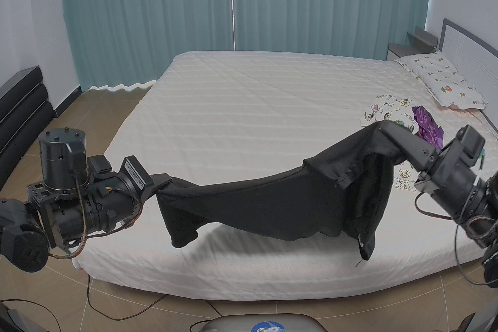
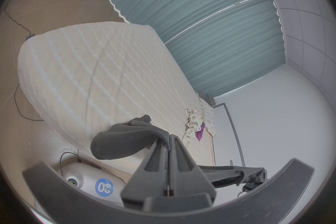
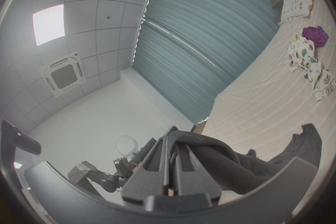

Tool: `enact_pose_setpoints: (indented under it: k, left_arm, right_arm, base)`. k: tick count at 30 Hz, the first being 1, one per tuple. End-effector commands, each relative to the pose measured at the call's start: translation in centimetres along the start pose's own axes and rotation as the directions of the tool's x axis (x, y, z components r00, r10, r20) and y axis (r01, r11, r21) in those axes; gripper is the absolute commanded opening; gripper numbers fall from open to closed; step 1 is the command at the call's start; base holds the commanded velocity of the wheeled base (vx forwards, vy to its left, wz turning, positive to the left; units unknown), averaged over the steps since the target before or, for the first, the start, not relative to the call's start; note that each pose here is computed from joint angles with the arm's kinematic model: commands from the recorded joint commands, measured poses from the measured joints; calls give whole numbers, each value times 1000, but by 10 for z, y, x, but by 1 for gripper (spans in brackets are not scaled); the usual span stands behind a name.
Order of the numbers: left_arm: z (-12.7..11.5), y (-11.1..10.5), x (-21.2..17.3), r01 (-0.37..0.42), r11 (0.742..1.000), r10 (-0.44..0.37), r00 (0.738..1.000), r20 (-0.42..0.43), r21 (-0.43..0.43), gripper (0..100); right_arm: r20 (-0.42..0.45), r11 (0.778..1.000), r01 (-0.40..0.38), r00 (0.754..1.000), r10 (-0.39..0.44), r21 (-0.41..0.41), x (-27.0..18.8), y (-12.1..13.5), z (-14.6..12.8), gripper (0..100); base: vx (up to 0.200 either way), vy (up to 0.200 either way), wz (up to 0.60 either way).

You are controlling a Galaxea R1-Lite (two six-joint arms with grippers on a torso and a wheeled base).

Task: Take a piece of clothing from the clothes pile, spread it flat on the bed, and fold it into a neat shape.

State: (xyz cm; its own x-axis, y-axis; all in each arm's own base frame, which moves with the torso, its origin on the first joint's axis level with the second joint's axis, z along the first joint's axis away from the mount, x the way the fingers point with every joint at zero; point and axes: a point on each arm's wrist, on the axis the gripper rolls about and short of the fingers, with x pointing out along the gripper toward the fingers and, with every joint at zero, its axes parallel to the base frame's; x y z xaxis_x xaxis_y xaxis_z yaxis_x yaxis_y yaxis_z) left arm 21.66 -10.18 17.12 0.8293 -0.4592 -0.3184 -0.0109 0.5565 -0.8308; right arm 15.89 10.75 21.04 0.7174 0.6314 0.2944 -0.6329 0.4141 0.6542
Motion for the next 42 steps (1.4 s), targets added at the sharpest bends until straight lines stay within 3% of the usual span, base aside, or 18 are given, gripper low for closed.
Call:
enact_pose_setpoints:
  k: [1, 6, 10, 14, 18, 22, 26, 28, 30, 31, 34, 38, 42]
  left_arm:
    - [19, -34, -45, 123, 992, -124, 988, 87, 13, 0]
    - [33, -57, -51, 105, 994, -105, 992, 74, -2, 0]
    - [46, -71, -39, 91, 996, -89, 993, 78, -15, 0]
    - [61, -62, 8, 9, 999, -6, 997, 80, -40, 0]
    - [63, -44, 50, -69, 996, 72, 996, 52, -57, 0]
    - [64, -32, 85, -103, 993, 105, 994, 36, -64, 0]
    - [65, -21, 113, -118, 991, 120, 992, 32, -66, 0]
    - [65, -18, 121, -121, 990, 123, 992, 30, -67, 0]
    - [64, -9, 144, -138, 988, 140, 990, 21, -71, 0]
    - [64, -8, 145, -141, 987, 143, 990, 19, -71, 0]
    - [59, 9, 173, -177, 982, 178, 984, -2, -70, 0]
    - [58, 16, 192, -184, 980, 184, 983, -3, -70, 0]
    - [58, 23, 214, -188, 980, 188, 982, 3, -70, 0]
  right_arm:
    - [161, 983, -174, 970, 180, -50, -33, 71, 67, 0]
    - [224, 994, -104, 968, 110, -37, -9, 71, 103, 0]
    - [256, 1000, -10, 967, 16, -24, 24, 40, 125, 0]
    - [215, 992, 127, 969, -123, -4, 62, -21, 124, 0]
    - [203, 975, 217, 958, -204, -44, 90, -69, 123, 0]
    - [216, 960, 256, 949, -228, -112, 117, -99, 122, 0]
    - [259, 947, 281, 937, -235, -156, 138, -113, 120, 0]
    - [254, 946, 283, 938, -238, -158, 143, -117, 116, 0]
    - [201, 934, 323, 936, -290, -154, 155, -146, 93, 0]
    - [201, 933, 325, 935, -292, -155, 155, -148, 93, 0]
    - [164, 916, 370, 924, -345, -154, 161, -189, 64, 0]
    - [181, 903, 401, 910, -374, -152, 165, -212, 45, 0]
    - [152, 875, 464, 883, -445, -135, 166, -244, 17, 0]
  base:
    - [0, 0, 0]
    - [0, 0, 0]
    - [0, 0, 0]
    - [0, 0, 0]
    - [0, 0, 0]
    - [50, 0, 0]
    - [200, 0, 0]
    - [200, 0, 0]
    - [200, 0, 0]
    - [200, 0, 0]
    - [200, 0, 0]
    - [100, 0, 0]
    - [0, 0, 0]
